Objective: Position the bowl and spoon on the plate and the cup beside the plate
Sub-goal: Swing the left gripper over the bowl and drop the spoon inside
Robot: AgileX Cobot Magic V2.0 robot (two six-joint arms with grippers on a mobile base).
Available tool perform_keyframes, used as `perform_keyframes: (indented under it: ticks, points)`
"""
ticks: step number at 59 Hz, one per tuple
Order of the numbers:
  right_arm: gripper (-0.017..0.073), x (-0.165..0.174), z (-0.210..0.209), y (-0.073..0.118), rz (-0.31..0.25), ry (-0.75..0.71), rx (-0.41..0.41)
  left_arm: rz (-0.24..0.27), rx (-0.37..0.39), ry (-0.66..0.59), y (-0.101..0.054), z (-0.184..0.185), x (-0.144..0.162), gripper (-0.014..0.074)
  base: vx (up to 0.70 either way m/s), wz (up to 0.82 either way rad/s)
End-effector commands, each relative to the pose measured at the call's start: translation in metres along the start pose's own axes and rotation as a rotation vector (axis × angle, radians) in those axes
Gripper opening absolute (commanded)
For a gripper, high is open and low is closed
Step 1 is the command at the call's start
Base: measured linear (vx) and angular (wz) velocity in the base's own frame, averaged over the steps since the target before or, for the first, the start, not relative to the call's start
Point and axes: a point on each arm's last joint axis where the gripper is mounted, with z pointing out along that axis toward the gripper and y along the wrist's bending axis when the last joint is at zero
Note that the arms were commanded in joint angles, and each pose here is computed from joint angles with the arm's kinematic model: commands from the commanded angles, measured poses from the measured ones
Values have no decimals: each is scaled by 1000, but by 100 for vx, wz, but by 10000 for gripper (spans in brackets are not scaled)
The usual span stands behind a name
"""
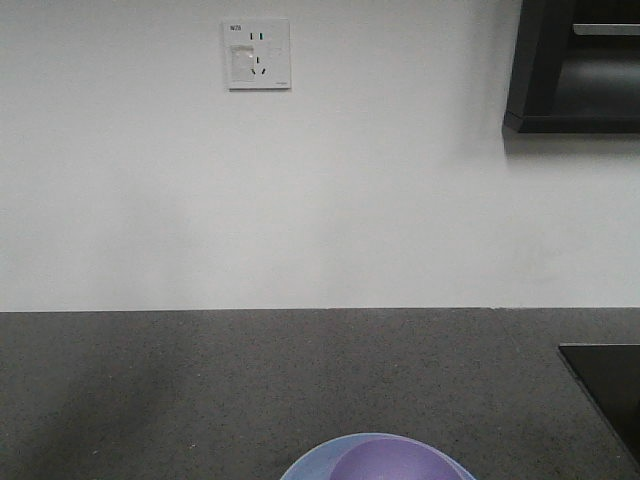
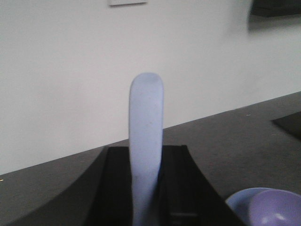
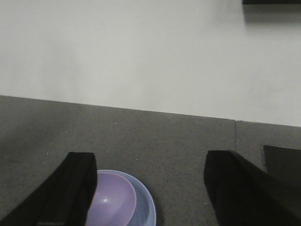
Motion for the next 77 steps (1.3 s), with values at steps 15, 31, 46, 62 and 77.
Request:
perform_keyframes:
  ticks: [15, 31, 46, 62, 77]
  points:
    - [545, 1, -19, -6, 63, -69, 56, -78, 257, -112, -34, 78, -1, -3, 0, 0]
    - [545, 1, -3, -6, 65, -9, 59, -50, 314, -45, -112, 149, 18, -1, 0, 0]
    - [545, 2, 1, -6, 64, 3, 61, -12, 376, 85, -175, 214, 64, 11, 0, 0]
    - [545, 2, 1, -6, 59, 3, 63, 7, 372, 205, -188, 243, 110, 137, 0, 0]
    - [545, 2, 1, -6, 51, 2, 67, 10, 363, 207, -188, 246, 112, 431, 0, 0]
